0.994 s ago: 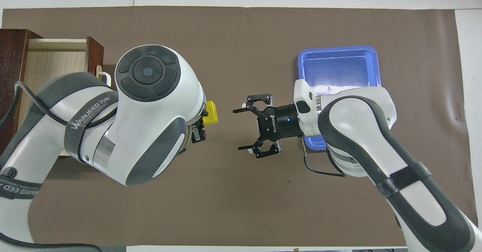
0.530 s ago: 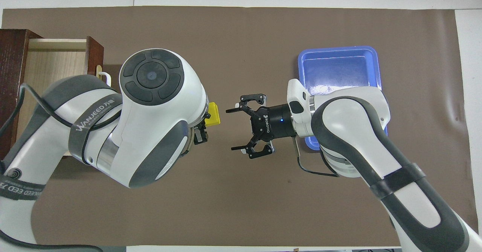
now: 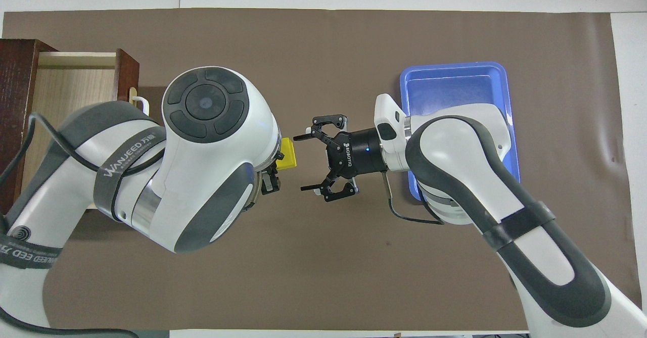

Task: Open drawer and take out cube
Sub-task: 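Close the right gripper on the cube held by the left gripper, then open the left gripper to release the cube to the right gripper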

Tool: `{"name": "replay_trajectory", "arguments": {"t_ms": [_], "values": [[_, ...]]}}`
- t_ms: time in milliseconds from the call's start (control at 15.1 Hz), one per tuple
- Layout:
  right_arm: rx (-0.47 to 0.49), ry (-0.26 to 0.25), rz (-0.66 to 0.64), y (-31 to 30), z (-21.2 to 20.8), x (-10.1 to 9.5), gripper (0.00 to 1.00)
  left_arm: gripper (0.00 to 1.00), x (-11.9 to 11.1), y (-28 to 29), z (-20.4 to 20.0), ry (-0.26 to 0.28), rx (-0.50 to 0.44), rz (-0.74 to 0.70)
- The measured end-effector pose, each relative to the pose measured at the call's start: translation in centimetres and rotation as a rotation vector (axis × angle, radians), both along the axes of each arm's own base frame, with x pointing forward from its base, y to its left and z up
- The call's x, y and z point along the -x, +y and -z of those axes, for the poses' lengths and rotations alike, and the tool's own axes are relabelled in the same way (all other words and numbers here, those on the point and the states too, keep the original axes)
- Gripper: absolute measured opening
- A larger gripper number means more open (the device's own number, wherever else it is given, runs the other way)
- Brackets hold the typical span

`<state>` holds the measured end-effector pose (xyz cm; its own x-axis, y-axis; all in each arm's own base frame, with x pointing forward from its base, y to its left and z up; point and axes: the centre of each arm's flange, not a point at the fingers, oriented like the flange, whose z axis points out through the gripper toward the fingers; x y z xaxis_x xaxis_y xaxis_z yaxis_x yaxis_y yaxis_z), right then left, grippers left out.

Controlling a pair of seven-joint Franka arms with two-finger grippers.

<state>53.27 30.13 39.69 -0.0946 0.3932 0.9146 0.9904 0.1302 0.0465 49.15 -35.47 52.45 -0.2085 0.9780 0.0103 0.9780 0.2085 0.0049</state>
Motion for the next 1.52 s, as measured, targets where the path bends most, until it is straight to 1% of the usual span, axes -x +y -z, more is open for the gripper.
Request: {"name": "replay_trajectory", "arguments": {"t_ms": [199,397,662,1126,1325,1524], "values": [[0.005,-0.012,0.005,0.5,-0.2,-0.1,1.0,0.56,0.1,0.0,0.3,0.004,-0.004,0.002],[0.004,-0.017,0.011,0.6,-0.2,-0.6,1.0,0.56,0.2,-0.2,0.3,0.005,-0.004,0.006],[0.006,-0.013,0.015,0.6,0.2,-0.8,1.0,0.56,0.5,-0.6,0.3,0.005,-0.003,0.014],[0.01,-0.018,0.006,1.9,0.3,-0.4,1.0,0.56,0.6,-0.7,0.3,0.005,-0.002,0.015],[0.011,-0.02,0.005,2.1,0.3,-0.3,0.88,0.56,0.6,-0.7,0.3,0.005,-0.002,0.015],[0.02,-0.021,0.025,2.2,0.2,-0.4,0.56,0.56,0.7,-0.7,0.4,0.005,-0.007,0.019]]}}
